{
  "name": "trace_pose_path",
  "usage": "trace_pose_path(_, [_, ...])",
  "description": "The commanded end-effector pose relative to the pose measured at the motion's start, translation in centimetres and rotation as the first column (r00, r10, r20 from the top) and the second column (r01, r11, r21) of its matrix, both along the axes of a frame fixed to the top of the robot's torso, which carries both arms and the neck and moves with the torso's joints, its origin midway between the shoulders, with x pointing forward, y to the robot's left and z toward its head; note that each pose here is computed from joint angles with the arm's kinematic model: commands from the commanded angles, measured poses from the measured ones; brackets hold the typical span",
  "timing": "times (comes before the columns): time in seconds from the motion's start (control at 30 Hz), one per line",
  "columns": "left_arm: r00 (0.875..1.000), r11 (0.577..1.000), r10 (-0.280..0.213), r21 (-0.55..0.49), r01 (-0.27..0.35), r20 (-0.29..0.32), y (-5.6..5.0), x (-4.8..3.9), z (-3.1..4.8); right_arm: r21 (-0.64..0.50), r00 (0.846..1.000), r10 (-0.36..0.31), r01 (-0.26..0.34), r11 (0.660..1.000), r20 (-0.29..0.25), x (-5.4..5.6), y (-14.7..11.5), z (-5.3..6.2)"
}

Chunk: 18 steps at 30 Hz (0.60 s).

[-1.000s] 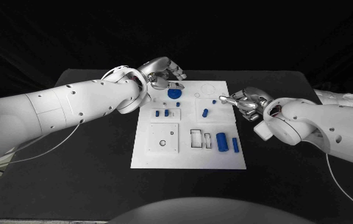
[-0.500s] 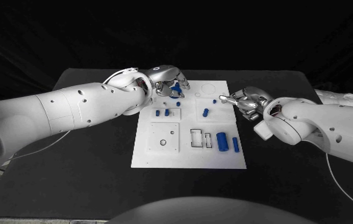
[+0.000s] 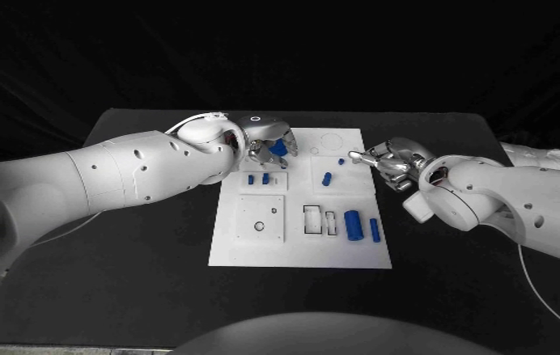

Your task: Assemble the parts on the task board

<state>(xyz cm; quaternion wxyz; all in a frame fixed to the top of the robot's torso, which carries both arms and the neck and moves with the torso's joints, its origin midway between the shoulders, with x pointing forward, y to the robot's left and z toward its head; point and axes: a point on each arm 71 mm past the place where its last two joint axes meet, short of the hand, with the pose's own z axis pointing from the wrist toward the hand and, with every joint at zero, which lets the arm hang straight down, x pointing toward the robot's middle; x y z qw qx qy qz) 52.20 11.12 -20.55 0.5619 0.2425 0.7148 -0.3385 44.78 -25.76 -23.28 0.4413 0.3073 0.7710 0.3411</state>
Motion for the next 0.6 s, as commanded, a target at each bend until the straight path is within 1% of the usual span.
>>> trace_pose_path(0.03, [1.000, 0.998, -0.005, 0.066, 0.007, -0.026, -0.06, -0.07, -0.49, 0.014, 0.999, -0.003, 0.003, 1.000, 0.033, 0.03, 0.08, 0.22])
trace_pose_path(0.27, [1.000, 0.996, 0.005, 0.092, -0.002, -0.023, -0.07, 0.05, -0.67, 0.026, 0.998, -0.017, 0.016, 1.000, 0.059, 0.06, 0.07, 0.43])
trace_pose_path(0.47, [1.000, 0.995, 0.013, 0.102, -0.011, -0.022, 0.02, 0.18, -0.82, 0.031, 0.998, -0.016, 0.014, 0.999, 0.063, 0.07, 0.26, 0.46])
trace_pose_path(0.6, [0.999, 0.994, 0.024, 0.107, -0.021, -0.023, -0.02, 0.26, -1.04, 0.034, 0.998, -0.014, 0.012, 0.999, 0.066, 0.10, 0.40, 0.48])
